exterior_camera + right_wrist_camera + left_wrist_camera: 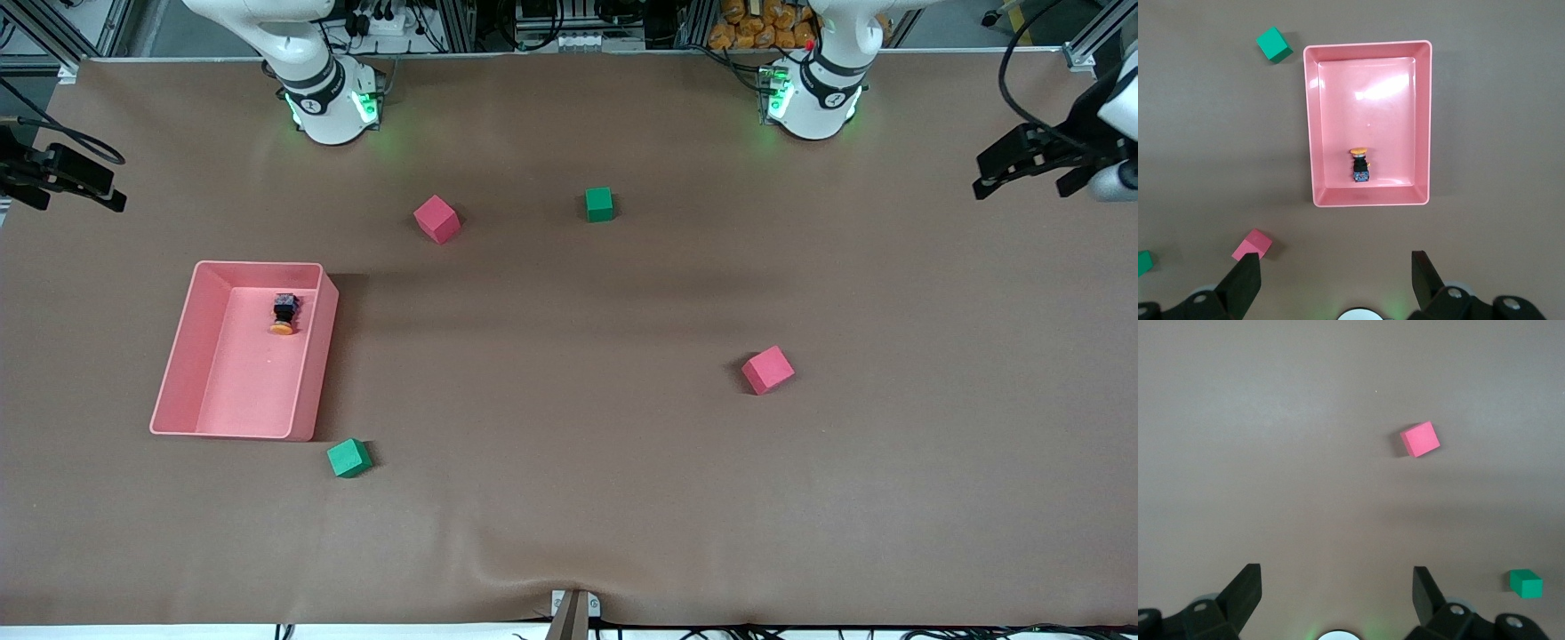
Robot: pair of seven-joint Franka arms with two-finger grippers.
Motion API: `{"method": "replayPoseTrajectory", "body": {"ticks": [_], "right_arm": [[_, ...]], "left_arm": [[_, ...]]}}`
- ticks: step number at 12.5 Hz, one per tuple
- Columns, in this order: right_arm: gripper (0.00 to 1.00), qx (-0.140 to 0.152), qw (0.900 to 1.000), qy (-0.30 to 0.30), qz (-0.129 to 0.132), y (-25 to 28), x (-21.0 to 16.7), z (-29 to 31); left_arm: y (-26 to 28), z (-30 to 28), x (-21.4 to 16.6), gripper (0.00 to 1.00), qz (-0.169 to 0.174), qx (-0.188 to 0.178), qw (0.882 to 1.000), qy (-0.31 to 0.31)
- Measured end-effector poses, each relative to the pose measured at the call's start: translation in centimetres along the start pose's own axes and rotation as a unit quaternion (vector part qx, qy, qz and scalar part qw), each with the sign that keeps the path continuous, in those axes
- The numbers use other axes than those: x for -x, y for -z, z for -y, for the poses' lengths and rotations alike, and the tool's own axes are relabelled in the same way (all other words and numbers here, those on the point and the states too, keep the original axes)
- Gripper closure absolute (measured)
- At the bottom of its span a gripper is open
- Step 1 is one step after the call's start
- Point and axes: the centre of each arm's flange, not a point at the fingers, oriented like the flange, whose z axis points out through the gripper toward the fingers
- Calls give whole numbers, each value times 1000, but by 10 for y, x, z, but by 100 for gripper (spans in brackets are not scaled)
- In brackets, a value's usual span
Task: Place and upright button with both arms
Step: 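Reach the right gripper down into the pink tray over the button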
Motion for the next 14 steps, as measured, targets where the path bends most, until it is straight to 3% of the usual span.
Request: {"method": "replayPoseTrajectory", "body": {"ticks": [4, 10, 14], "right_arm": [[0, 0, 1000, 0, 8, -2, 1, 0], [0, 0, 1000, -2, 26, -12, -1, -2], [0, 0, 999, -6, 53, -84, -24, -6]], "left_arm": [[10, 5, 1, 0, -6, 1, 1000, 5], [2, 5, 0, 0, 12, 1, 1000, -12], [-9, 1, -8, 0, 22, 1, 1000, -17]]}}
